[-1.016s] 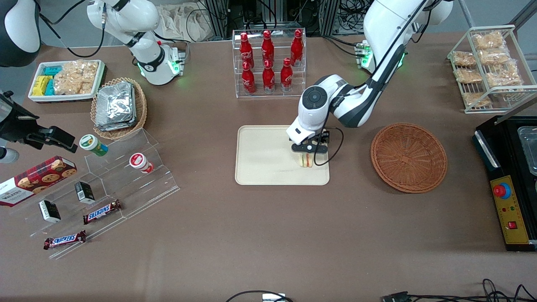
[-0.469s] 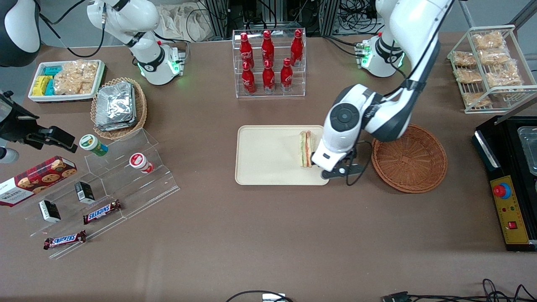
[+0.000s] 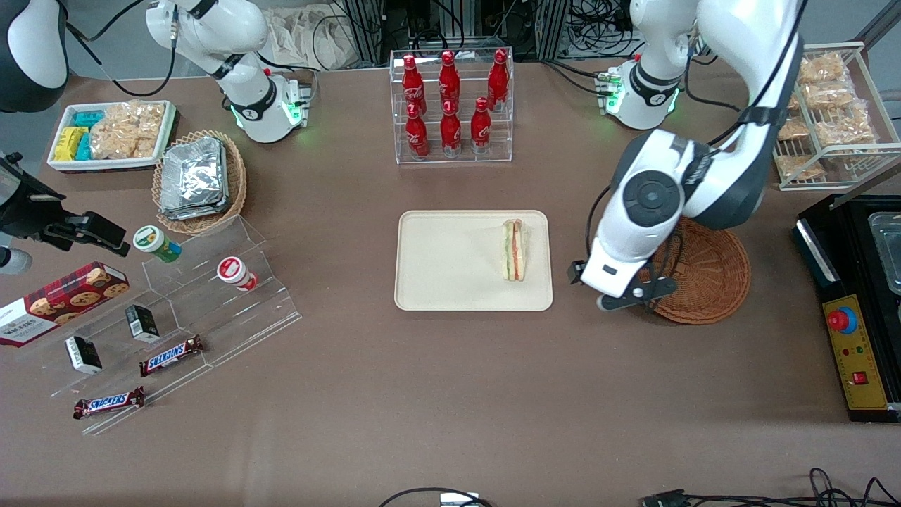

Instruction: Place sandwich from basket to tray

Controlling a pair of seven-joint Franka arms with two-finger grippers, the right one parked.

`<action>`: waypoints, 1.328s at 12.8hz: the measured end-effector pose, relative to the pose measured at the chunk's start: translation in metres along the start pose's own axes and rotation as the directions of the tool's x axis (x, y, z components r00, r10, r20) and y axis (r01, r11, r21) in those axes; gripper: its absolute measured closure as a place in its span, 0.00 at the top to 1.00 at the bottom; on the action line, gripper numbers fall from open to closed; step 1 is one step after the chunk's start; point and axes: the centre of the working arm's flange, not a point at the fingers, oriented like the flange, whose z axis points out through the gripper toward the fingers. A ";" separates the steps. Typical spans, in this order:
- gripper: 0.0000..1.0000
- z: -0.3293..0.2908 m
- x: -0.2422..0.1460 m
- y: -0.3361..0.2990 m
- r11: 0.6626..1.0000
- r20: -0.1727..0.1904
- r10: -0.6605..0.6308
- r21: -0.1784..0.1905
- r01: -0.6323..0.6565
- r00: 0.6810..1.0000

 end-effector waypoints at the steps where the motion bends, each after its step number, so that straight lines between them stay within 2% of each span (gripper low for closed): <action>1: 1.00 -0.012 0.004 -0.015 1.000 0.013 0.010 -0.004 -0.010 1.000; 3: 1.00 -0.036 0.012 -0.044 0.999 0.035 0.034 -0.008 -0.033 0.999; 7: 1.00 -0.086 0.010 -0.087 0.999 0.008 0.045 0.001 -0.045 0.999; 9: 1.00 -0.116 0.005 -0.109 0.997 -0.028 0.081 0.000 -0.081 0.996; 11: 1.00 -0.141 -0.002 -0.137 0.988 -0.031 0.152 -0.012 -0.152 0.988; 14: 1.00 -0.171 -0.007 -0.185 0.966 -0.054 0.257 -0.019 -0.258 0.965; 17: 1.00 -0.201 -0.016 -0.202 0.950 -0.049 0.310 -0.016 -0.311 0.950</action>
